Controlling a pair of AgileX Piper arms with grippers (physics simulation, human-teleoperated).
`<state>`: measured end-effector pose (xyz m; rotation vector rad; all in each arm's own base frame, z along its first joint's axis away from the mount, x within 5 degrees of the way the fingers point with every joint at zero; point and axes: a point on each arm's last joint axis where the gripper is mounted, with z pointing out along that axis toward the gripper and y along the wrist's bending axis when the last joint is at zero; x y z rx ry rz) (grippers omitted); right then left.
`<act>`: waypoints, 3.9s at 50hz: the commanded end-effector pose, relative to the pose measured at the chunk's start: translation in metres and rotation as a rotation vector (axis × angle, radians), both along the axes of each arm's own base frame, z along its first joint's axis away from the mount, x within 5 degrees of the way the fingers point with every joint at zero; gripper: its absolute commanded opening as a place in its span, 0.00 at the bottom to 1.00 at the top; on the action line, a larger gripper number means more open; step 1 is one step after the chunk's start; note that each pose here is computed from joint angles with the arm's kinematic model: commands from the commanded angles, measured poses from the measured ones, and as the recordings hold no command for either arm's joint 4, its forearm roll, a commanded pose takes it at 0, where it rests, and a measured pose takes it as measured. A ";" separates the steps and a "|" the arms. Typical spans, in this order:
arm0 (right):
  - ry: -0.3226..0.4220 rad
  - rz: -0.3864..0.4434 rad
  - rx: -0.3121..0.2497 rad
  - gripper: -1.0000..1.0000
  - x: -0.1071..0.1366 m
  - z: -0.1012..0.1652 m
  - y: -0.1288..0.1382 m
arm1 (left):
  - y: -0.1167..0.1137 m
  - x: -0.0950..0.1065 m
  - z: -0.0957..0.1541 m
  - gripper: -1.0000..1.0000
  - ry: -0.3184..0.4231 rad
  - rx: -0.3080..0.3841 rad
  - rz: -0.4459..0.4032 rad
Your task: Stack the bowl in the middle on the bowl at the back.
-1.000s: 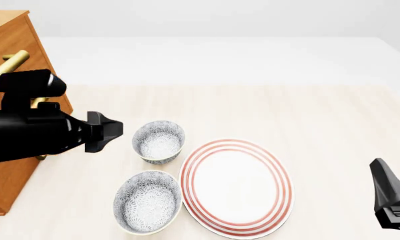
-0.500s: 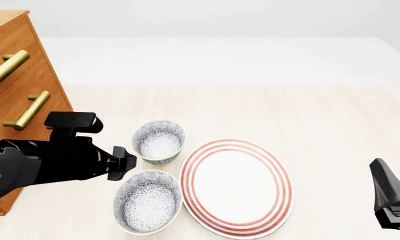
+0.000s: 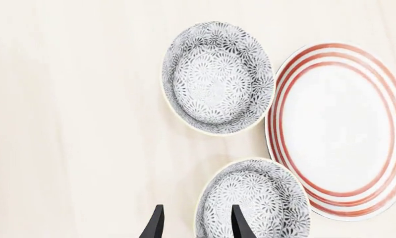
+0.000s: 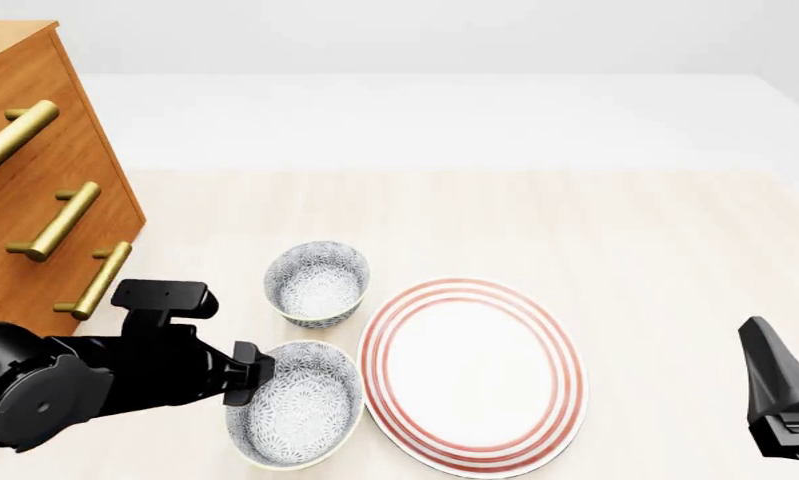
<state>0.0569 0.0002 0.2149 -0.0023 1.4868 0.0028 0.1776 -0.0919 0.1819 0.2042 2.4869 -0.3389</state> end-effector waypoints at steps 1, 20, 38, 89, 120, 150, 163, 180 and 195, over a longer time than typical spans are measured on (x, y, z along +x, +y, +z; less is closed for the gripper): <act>0.000 0.000 0.000 1.00 0.000 0.000 0.000 | 0.001 -0.009 -0.023 1.00 0.031 -0.006 0.009; 0.000 0.000 0.001 1.00 0.000 0.000 0.000 | -0.003 -0.024 -0.038 1.00 0.063 -0.020 -0.013; 0.000 0.000 0.000 1.00 0.000 0.000 0.000 | -0.002 -0.024 -0.026 0.00 0.047 -0.018 -0.022; -0.002 -0.002 -0.007 1.00 0.000 0.000 0.000 | 0.000 -0.067 0.122 0.00 -0.090 -0.171 -0.119; -0.008 0.002 -0.017 1.00 -0.001 0.001 0.000 | 0.003 -0.109 0.125 0.00 -0.007 -0.248 -0.239; -0.010 0.003 -0.020 1.00 -0.001 0.001 0.000 | 0.008 -0.124 0.072 0.00 0.102 -0.205 -0.266; -0.010 0.003 -0.020 1.00 -0.001 0.001 0.000 | 0.013 -0.126 0.064 1.00 0.116 -0.194 -0.248; -0.010 0.004 -0.021 1.00 -0.001 0.002 0.000 | 0.014 -0.125 0.066 1.00 0.112 -0.186 -0.249; -0.015 -0.001 -0.019 1.00 -0.002 0.003 0.000 | 0.028 -0.128 0.099 1.00 0.035 -0.187 -0.237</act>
